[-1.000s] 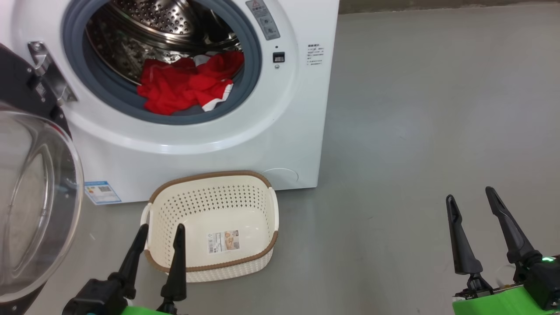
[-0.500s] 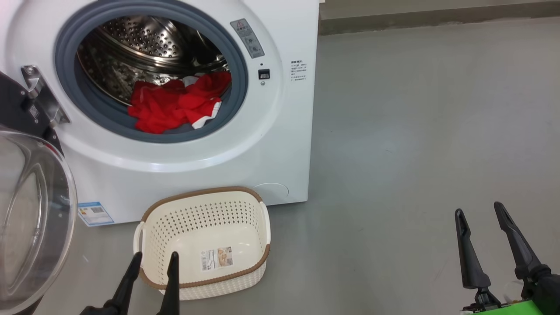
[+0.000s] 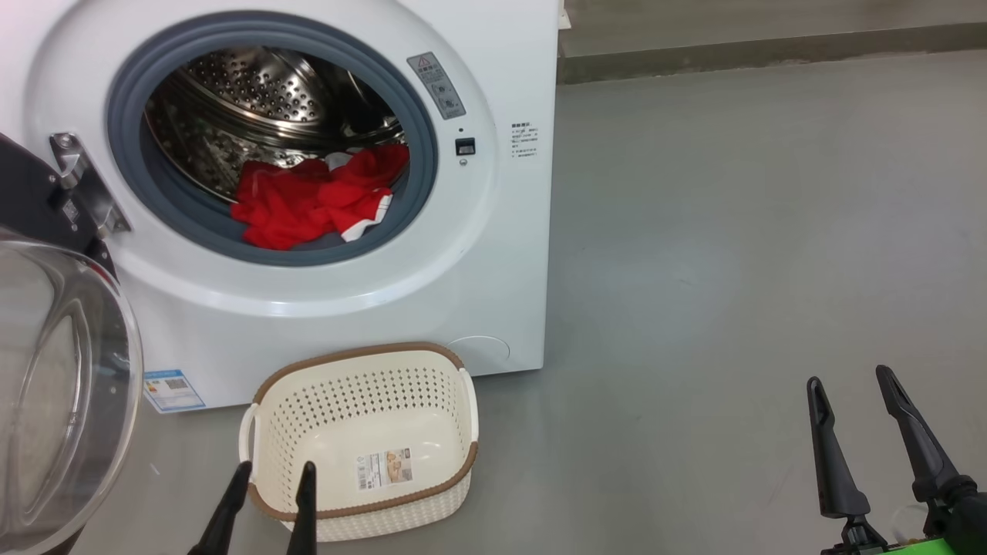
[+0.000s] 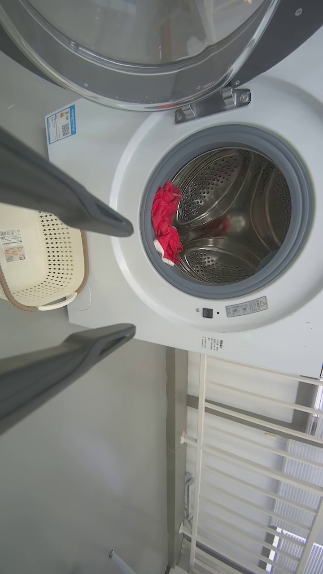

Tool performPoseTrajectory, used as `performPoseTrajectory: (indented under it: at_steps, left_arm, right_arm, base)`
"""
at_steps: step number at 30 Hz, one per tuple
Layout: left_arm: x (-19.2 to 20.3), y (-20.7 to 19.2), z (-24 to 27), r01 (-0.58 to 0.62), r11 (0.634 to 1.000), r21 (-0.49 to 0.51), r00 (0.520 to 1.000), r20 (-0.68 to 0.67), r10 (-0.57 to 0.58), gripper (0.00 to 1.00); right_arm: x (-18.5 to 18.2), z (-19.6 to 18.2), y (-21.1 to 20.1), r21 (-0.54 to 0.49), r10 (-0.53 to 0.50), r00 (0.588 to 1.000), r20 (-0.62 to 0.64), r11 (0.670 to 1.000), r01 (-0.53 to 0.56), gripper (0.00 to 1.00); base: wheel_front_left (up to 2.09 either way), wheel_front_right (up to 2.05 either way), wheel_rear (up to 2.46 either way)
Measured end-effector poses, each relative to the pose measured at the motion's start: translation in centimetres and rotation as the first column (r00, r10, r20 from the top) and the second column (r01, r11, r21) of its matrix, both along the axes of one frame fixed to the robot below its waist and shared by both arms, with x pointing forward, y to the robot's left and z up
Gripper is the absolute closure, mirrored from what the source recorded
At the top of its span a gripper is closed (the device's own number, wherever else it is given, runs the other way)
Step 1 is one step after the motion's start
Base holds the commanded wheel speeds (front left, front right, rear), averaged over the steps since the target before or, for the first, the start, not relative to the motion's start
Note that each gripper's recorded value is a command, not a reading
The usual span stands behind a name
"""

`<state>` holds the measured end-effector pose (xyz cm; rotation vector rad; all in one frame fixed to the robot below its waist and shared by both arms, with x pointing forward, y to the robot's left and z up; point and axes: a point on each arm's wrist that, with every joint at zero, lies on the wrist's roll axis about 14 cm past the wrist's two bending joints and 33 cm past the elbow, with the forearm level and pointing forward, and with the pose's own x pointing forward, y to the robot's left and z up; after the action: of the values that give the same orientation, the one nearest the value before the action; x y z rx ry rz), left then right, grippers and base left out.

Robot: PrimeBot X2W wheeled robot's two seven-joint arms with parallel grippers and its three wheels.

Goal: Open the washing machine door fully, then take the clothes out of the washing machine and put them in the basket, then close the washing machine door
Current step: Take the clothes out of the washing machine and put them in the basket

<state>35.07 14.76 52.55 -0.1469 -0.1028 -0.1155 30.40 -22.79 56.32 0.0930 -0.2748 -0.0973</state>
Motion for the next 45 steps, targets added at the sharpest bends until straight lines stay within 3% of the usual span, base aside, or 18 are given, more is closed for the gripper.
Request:
performPoseTrajectory:
  at_steps: [22, 45]
  left_arm:
    - [-0.4, 0.0, 0.5, -0.007, 1.0, 0.006, 1.0, 0.014, 0.006, 0.0]
    - [-0.4, 0.2, 0.0, -0.034, 0.999, -0.001, 0.999, 0.0, 0.034, 0.0]
  right_arm:
    - [0.2, -0.5, 0.6, 0.007, 0.022, 1.0, -0.017, 1.0, -0.022, 0.0]
    - [0.7, -0.9, 1.1, 0.007, 0.038, 0.999, -0.03, 0.999, -0.038, 0.0]
  base:
    - [0.87, -0.87, 0.0]
    - [0.03, -0.03, 0.0]
